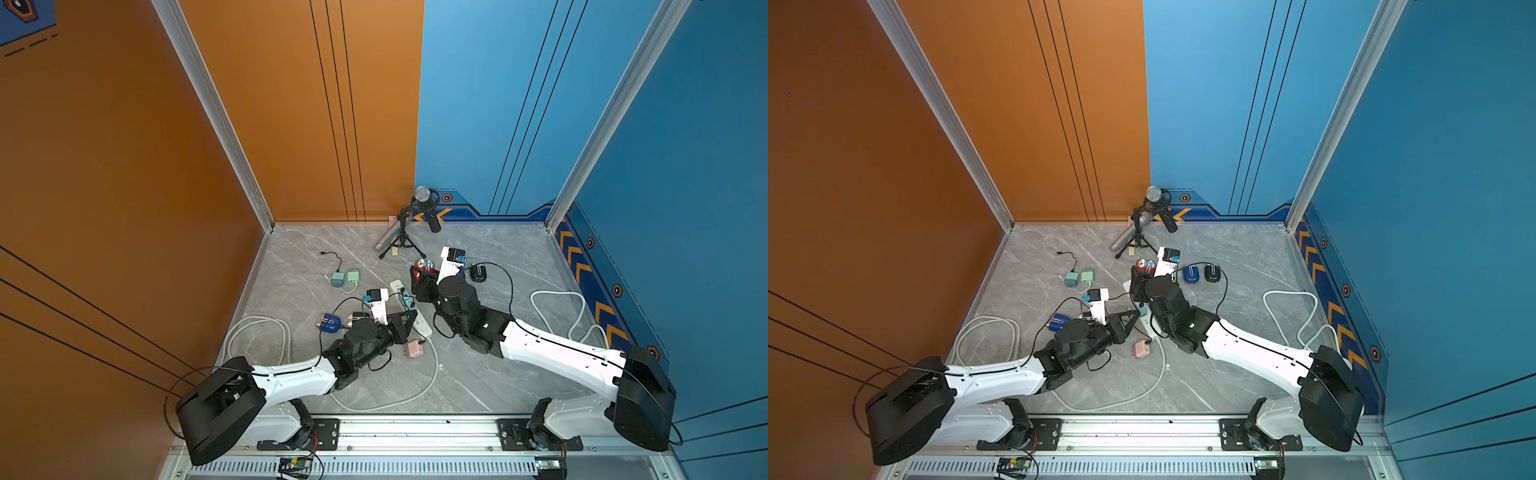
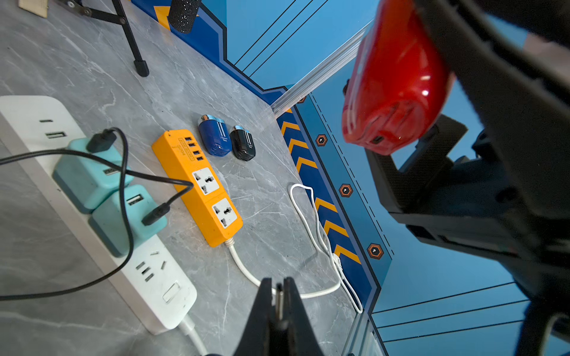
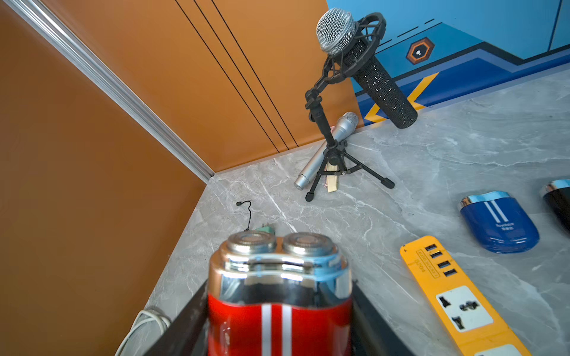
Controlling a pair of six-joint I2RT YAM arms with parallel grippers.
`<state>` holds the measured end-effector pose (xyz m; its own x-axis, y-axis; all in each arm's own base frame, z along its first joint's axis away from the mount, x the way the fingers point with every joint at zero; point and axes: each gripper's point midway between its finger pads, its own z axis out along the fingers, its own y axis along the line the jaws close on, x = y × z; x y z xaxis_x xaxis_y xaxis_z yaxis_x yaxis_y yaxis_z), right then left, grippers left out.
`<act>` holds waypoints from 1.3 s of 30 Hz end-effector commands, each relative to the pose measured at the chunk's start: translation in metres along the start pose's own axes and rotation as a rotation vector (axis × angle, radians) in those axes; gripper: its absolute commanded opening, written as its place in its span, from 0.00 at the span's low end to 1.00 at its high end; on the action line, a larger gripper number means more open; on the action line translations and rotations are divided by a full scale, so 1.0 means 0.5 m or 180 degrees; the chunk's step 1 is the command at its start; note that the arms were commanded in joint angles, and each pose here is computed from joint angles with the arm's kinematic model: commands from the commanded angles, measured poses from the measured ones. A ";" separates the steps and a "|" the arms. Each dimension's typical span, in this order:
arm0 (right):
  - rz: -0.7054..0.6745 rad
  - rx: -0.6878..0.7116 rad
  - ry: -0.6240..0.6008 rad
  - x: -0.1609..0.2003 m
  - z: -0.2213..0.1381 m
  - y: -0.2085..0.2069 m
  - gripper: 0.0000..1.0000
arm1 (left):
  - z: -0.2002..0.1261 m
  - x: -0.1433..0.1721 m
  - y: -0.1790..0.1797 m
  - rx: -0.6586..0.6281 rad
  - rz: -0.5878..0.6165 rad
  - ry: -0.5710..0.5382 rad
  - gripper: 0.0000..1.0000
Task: Unplug the electric shaver
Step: Remove the charging cable from the electric shaver, then place the charging cable at the center of the board.
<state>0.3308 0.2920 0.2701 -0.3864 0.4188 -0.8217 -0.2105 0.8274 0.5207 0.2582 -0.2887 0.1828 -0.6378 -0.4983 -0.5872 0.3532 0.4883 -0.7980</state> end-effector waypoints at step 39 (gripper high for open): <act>-0.0915 0.1202 0.1331 -0.051 -0.018 -0.336 0.33 | -0.085 0.075 0.166 -0.1322 0.0729 0.1354 0.00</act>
<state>0.3686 0.1461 0.2087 -0.6538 0.1133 -0.7481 -0.0189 0.9860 0.1658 0.2401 -0.2412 0.1092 -0.8028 -0.1567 -0.5753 0.2401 0.7982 -0.5525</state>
